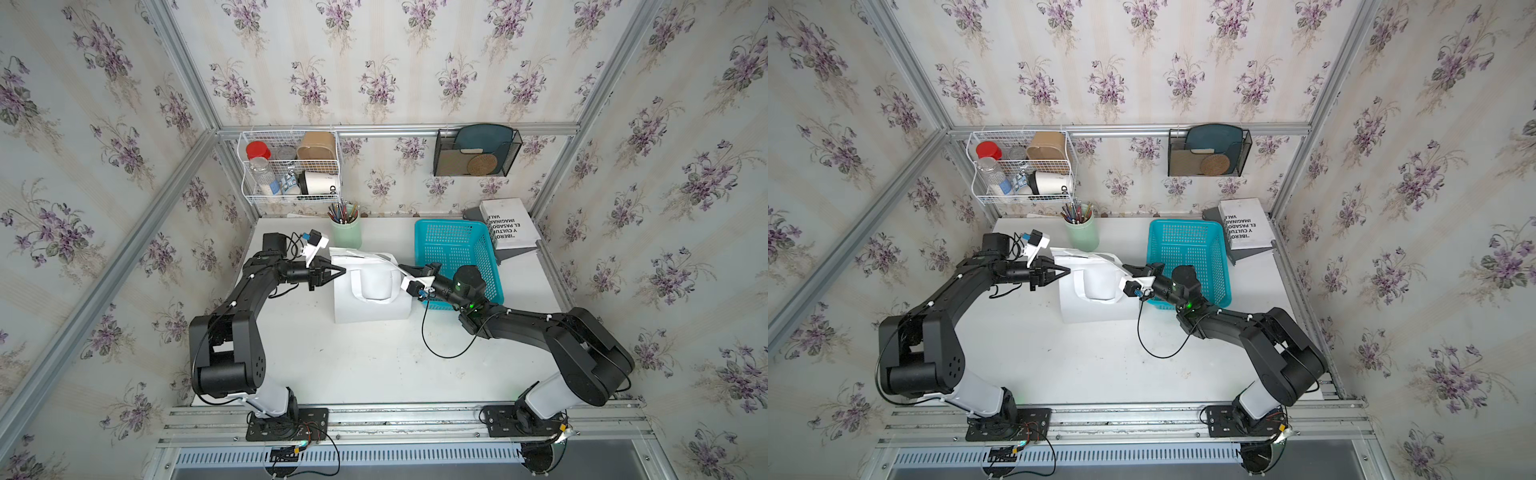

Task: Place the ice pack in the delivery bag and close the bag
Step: Seal the delivery bag at the center of the board.

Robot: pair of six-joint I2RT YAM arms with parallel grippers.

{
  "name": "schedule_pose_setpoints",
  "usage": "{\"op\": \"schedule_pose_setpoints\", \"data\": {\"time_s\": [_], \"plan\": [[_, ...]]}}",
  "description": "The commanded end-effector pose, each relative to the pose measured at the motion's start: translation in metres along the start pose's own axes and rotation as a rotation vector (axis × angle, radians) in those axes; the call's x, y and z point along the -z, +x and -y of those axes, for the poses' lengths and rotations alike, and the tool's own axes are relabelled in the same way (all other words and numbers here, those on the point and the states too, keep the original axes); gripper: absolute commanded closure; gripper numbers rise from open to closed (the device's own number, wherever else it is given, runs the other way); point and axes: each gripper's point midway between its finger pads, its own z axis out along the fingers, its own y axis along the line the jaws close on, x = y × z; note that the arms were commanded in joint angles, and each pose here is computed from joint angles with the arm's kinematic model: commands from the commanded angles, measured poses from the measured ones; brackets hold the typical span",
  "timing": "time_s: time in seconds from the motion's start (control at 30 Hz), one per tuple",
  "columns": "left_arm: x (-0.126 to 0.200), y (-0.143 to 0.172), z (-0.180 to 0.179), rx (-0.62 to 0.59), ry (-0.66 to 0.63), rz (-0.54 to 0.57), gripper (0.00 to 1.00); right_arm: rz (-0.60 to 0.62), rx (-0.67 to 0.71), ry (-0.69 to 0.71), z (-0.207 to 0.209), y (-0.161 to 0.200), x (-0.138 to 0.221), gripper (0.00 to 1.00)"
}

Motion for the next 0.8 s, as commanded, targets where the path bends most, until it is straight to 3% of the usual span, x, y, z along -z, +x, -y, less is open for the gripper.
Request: {"op": "schedule_pose_setpoints", "data": {"time_s": [0.0, 0.17, 0.33, 0.4, 0.53, 0.63, 0.77], "plan": [[0.001, -0.002, 0.002, -0.014, -0.015, -0.01, 0.75, -0.085, 0.012, 0.015, -0.002, 0.018, 0.001, 1.0], [0.01, -0.005, 0.002, -0.078, -0.108, -0.031, 0.69, -0.075, 0.012, 0.004, -0.005, 0.016, 0.002, 1.0], [0.068, -0.056, -0.011, -0.184, -0.462, 0.114, 0.61, -0.069, 0.021, -0.009, -0.009, 0.014, 0.002, 1.0], [0.087, -0.078, -0.002, -0.244, -0.542, 0.176, 0.59, -0.068, 0.027, -0.012, -0.01, 0.014, 0.002, 1.0], [0.085, -0.108, 0.033, -0.302, -0.503, 0.198, 0.61, -0.07, 0.038, -0.016, -0.013, 0.013, 0.001, 1.0], [0.061, -0.113, 0.06, -0.349, -0.463, 0.111, 0.65, -0.074, 0.041, -0.016, -0.013, 0.013, 0.001, 1.0], [0.027, -0.11, 0.089, -0.366, -0.374, -0.039, 0.83, -0.074, 0.04, -0.021, -0.016, 0.013, 0.001, 1.0]]}}
